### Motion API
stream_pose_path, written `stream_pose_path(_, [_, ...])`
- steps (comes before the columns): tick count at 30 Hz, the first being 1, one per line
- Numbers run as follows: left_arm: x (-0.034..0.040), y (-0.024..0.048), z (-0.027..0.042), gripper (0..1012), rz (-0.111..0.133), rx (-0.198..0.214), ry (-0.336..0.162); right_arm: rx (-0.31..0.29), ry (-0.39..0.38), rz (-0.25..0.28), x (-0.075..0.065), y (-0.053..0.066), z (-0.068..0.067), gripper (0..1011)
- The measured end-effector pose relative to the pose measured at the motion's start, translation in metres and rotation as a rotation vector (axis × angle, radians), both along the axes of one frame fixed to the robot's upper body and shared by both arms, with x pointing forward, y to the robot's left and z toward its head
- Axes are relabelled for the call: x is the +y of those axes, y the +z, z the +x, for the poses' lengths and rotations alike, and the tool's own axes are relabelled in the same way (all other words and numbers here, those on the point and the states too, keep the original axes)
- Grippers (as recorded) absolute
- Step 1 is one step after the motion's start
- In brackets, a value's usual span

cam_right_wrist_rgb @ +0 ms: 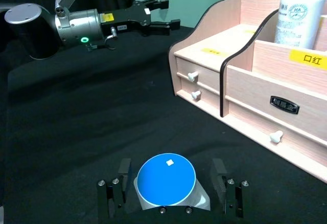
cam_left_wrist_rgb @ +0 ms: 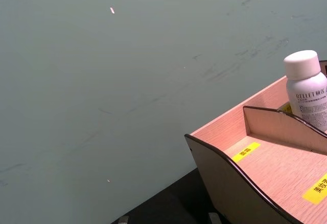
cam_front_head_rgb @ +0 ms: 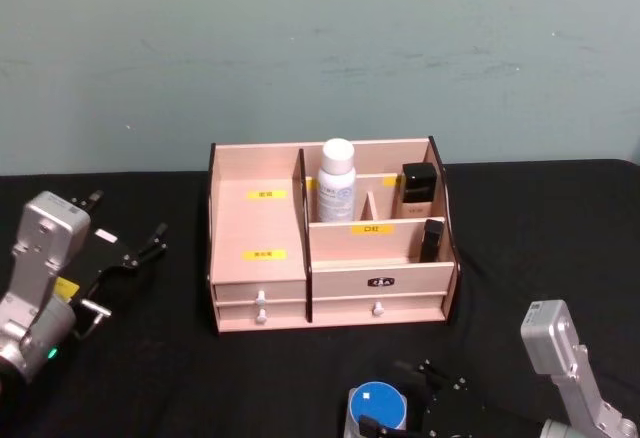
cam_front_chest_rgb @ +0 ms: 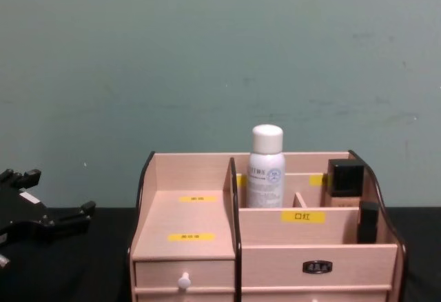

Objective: Pick up the facial cleanser and watermelon frost from the table and place them into the tiered storage box.

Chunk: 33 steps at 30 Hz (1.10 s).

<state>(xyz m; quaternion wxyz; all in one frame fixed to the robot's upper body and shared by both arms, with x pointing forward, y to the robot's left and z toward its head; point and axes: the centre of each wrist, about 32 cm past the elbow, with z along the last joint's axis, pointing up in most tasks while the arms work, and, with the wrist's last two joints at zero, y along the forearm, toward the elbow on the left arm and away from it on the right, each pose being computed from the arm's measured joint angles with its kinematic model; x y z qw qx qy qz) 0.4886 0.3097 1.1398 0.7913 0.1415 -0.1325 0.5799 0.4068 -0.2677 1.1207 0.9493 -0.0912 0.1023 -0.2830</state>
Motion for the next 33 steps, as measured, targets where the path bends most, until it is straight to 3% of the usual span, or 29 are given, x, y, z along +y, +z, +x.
stream_pose_path(33, [0.0, 0.0, 0.0, 1009, 0.0, 0.0, 0.0, 0.031, 0.027, -0.022, 0.0093, -0.0074, 0.0016, 1002])
